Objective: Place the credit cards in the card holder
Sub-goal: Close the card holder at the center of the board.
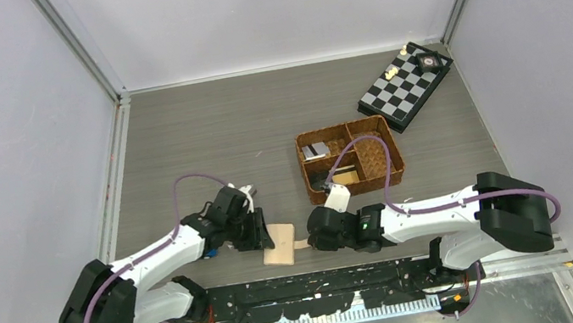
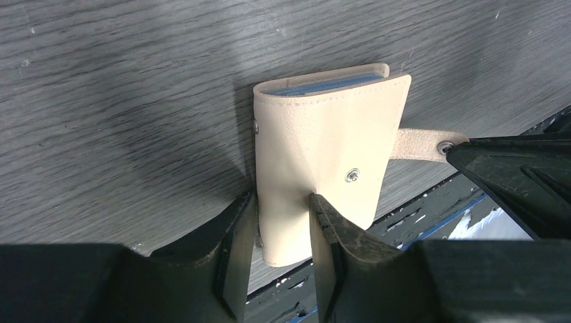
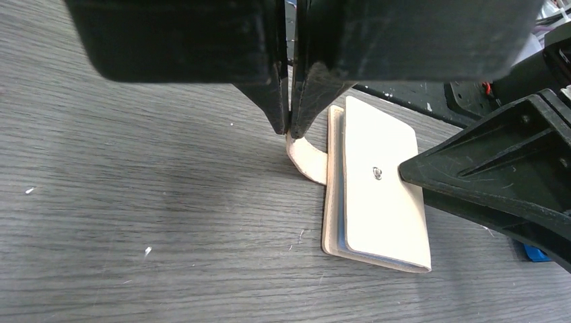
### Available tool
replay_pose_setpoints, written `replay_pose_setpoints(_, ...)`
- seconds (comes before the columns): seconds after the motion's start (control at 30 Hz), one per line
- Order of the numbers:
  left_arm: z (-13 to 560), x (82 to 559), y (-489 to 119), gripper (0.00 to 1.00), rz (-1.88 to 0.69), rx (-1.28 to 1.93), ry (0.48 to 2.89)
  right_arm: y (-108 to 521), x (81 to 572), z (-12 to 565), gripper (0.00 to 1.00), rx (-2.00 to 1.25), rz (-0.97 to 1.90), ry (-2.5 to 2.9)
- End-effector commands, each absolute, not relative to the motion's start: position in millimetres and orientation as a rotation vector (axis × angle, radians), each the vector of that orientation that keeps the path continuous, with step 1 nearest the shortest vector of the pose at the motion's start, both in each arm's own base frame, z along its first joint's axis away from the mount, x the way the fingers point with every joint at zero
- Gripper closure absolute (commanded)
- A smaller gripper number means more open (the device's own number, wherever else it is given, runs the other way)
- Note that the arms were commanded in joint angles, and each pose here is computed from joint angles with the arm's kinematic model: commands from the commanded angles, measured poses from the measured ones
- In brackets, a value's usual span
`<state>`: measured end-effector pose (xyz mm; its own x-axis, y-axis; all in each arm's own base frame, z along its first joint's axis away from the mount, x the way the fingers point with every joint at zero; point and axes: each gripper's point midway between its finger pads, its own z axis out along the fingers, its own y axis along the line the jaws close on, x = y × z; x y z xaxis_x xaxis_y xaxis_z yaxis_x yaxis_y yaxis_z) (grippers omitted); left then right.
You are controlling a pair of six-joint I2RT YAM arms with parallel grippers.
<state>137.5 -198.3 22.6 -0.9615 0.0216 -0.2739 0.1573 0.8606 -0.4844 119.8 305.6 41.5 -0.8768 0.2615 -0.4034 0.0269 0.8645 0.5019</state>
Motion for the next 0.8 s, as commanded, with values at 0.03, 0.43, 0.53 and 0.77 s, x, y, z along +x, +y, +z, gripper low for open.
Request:
replay_pose_setpoints(0.03, 7, 136, -184, 0.64, -0.618, 0.162, 2.811, 307, 131, 57, 0.93, 0.239, 0.69, 2.505)
replay_pose_setpoints(0.43, 6, 135, -189, 0.78, -0.589, 0.183, 2.814, 332, 135, 83, 0.99, 0.067, 0.757, 2.462)
replay_pose_setpoints(0.53, 7, 135, -192, 0.81, -0.597, 0.176, 2.808, 343, 135, 84, 1.0, 0.01, 0.753, 2.475)
replay_pose_setpoints(0.77, 5, 132, -200, 0.84, -0.629, 0.169, 2.804, 361, 131, 74, 1.0, -0.067, 0.77, 2.515)
